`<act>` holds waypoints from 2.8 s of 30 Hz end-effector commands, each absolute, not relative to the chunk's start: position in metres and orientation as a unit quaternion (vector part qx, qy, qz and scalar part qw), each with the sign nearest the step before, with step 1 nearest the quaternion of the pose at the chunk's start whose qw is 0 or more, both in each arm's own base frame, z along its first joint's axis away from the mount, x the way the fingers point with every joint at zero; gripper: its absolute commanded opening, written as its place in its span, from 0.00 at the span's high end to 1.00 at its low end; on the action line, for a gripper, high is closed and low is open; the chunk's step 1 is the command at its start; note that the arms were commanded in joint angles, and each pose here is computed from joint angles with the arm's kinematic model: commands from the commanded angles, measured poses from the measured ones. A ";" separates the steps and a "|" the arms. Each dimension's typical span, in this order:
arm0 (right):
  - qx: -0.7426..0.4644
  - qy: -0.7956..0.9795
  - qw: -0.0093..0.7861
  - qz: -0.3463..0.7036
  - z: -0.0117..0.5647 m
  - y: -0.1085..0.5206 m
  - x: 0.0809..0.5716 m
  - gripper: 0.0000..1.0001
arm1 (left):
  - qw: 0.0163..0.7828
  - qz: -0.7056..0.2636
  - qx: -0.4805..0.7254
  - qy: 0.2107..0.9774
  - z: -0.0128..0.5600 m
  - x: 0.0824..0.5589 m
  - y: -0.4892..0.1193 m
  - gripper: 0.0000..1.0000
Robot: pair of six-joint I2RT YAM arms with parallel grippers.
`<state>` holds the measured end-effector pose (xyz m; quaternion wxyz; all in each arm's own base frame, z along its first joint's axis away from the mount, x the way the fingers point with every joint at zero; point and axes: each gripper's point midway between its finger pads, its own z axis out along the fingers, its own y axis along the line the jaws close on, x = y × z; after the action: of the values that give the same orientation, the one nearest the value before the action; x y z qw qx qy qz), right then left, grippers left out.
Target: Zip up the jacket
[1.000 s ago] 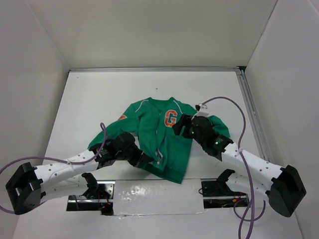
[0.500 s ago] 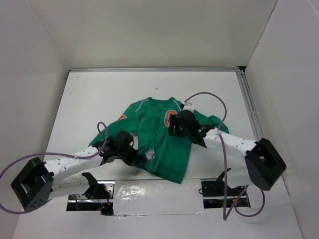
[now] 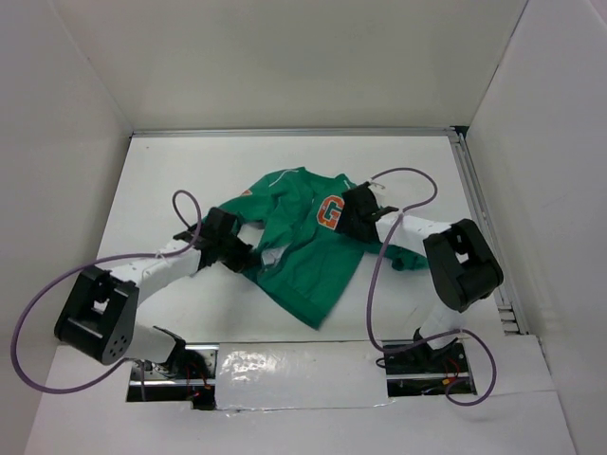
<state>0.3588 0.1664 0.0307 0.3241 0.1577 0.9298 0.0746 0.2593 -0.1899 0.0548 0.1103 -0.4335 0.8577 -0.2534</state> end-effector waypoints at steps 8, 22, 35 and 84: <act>0.230 0.904 0.354 0.072 0.054 0.143 0.380 0.36 | 0.194 -0.329 -0.290 0.877 0.110 0.323 -0.197 1.00; 0.152 0.904 0.388 0.099 0.086 0.181 0.379 0.34 | 0.270 -0.332 -0.289 0.856 0.129 0.273 -0.165 0.69; 0.146 0.900 0.393 0.121 0.098 0.192 0.376 0.33 | 0.255 -0.362 -0.292 0.848 0.116 0.259 -0.170 0.43; -0.231 0.783 0.350 0.460 0.192 0.306 0.278 0.32 | 0.351 -0.466 -0.148 0.798 0.148 0.280 -0.198 1.00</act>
<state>0.3136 0.2645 0.1487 0.3720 -0.0928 0.8622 0.3310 0.2695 -0.1986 0.1273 0.3003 -0.1877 0.8096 -0.4681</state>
